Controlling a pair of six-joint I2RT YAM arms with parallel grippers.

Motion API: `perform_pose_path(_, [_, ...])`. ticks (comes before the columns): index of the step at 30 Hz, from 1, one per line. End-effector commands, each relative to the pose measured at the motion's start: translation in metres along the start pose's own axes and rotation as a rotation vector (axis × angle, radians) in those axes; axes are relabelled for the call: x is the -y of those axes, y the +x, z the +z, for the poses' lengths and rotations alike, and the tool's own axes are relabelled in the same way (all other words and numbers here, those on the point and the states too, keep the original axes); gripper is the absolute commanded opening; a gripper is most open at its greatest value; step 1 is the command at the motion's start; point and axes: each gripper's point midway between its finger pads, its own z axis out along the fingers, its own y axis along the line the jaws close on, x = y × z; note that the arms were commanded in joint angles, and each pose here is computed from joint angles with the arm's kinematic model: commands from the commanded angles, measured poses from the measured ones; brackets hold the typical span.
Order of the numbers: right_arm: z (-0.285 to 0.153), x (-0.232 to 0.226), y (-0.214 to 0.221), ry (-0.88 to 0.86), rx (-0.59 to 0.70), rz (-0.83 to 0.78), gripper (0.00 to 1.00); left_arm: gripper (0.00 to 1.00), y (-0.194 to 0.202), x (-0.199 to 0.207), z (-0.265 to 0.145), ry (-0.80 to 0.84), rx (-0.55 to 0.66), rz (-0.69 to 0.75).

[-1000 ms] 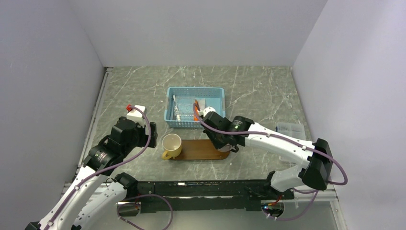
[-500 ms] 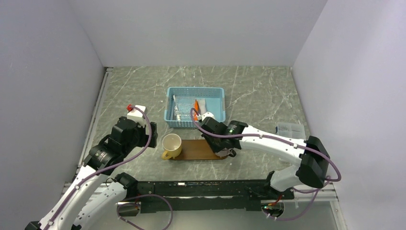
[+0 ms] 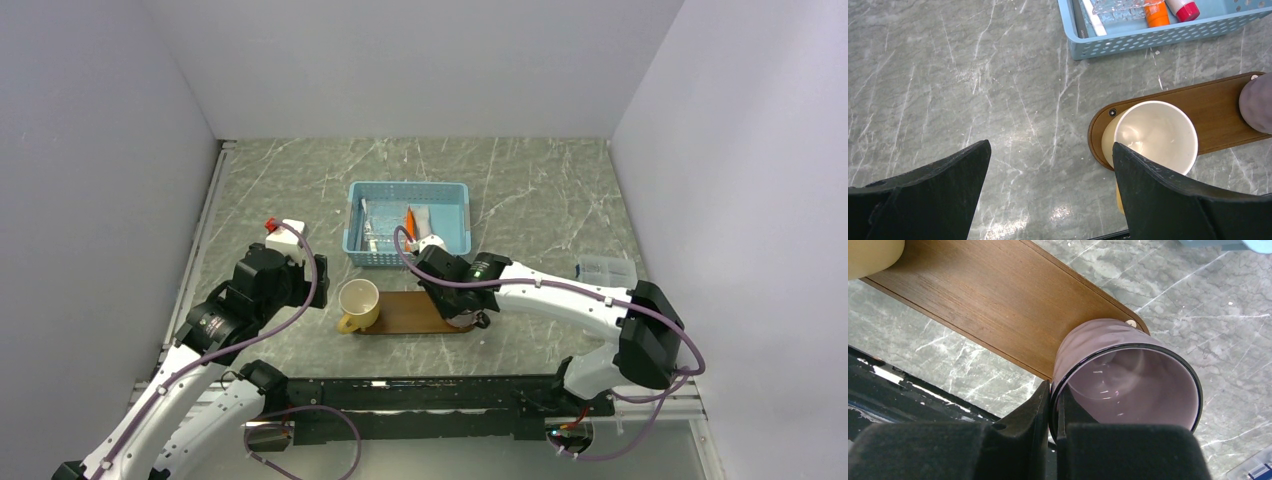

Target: Prepare toiletry sets of a toothbrush and toothpaste on the tray

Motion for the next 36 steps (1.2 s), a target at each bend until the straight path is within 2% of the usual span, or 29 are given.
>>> perform_pose_path(1, [-0.001, -0.002, -0.011, 0.000, 0.057, 0.028, 0.00, 0.98, -0.010, 0.000, -0.001, -0.003, 0.035, -0.009])
perform_pose_path(17, [0.003, 0.001, -0.007, 0.016, 0.055, 0.041, 0.00, 0.98, -0.010, -0.001, -0.001, -0.006, 0.032, -0.009])
perform_pose_path(18, [0.003, 0.001, -0.007, 0.017, 0.055, 0.043, 0.02, 0.98, -0.010, -0.001, -0.001, -0.005, 0.032, -0.009])
perform_pose_path(23, [0.000, 0.002, -0.010, 0.023, 0.067, 0.052, 0.25, 0.98, -0.010, 0.000, 0.000, -0.004, 0.032, -0.010])
perform_pose_path(27, [-0.006, 0.004, -0.015, 0.033, 0.082, 0.063, 0.33, 0.98, -0.010, 0.000, 0.000, -0.001, 0.029, -0.007])
perform_pose_path(36, [-0.033, 0.014, -0.040, 0.087, 0.148, 0.075, 0.42, 0.98, -0.010, 0.000, -0.001, 0.001, 0.033, -0.009])
